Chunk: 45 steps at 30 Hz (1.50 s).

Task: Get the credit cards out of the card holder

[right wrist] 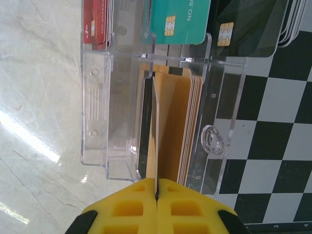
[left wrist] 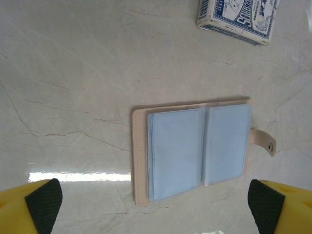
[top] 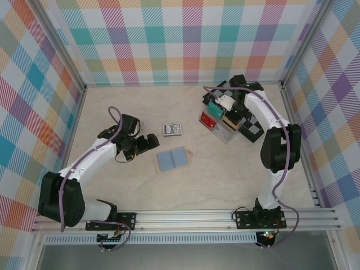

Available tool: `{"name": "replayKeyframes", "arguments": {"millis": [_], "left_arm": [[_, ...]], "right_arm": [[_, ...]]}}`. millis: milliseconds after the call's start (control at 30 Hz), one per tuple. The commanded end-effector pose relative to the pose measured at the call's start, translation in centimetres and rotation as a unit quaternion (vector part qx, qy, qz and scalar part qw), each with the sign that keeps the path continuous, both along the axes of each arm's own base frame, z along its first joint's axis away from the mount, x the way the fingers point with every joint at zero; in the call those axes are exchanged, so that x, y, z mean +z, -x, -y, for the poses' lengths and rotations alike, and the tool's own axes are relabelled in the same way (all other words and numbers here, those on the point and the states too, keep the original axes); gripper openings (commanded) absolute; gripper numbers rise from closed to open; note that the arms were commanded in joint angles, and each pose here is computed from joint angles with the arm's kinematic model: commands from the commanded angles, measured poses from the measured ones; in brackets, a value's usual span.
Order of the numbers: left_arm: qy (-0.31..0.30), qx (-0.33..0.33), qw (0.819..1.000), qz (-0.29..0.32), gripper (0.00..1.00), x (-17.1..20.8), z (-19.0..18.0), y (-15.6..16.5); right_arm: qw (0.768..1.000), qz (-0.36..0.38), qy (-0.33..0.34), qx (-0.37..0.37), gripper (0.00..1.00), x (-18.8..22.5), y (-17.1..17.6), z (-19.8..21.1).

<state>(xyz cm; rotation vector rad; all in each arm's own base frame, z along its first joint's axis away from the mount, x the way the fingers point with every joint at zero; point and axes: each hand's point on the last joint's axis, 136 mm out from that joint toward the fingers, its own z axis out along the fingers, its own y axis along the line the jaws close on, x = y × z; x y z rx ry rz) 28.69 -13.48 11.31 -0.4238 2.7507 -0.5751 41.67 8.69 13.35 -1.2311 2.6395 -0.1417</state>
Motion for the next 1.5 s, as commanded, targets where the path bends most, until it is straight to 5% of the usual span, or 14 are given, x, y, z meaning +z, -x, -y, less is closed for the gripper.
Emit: {"name": "replayKeyframes", "arguments": {"millis": [0, 867, 1267, 1467], "left_arm": [[0.008, -0.001, 1.0, 0.005, 1.0, 0.3, 0.0, -0.6], [0.011, 0.0, 1.0, 0.008, 1.0, 0.7, 0.0, -0.5], [0.024, 0.002, 1.0, 0.004, 1.0, 0.7, 0.4, -0.3], [0.052, 0.004, 0.999, -0.005, 1.0, 0.4, 1.2, -0.2]], "right_arm": [[1.0, -0.013, 0.004, -0.01, 0.03, -0.1, 0.2, 0.5], [0.996, -0.004, -0.048, -0.076, 0.22, 1.1, -2.0, -0.2], [0.962, 0.067, -0.232, -0.128, 0.39, 9.0, -0.4, -4.3], [0.902, 0.043, -0.369, -0.219, 0.5, 11.2, 1.9, -6.9]]}}
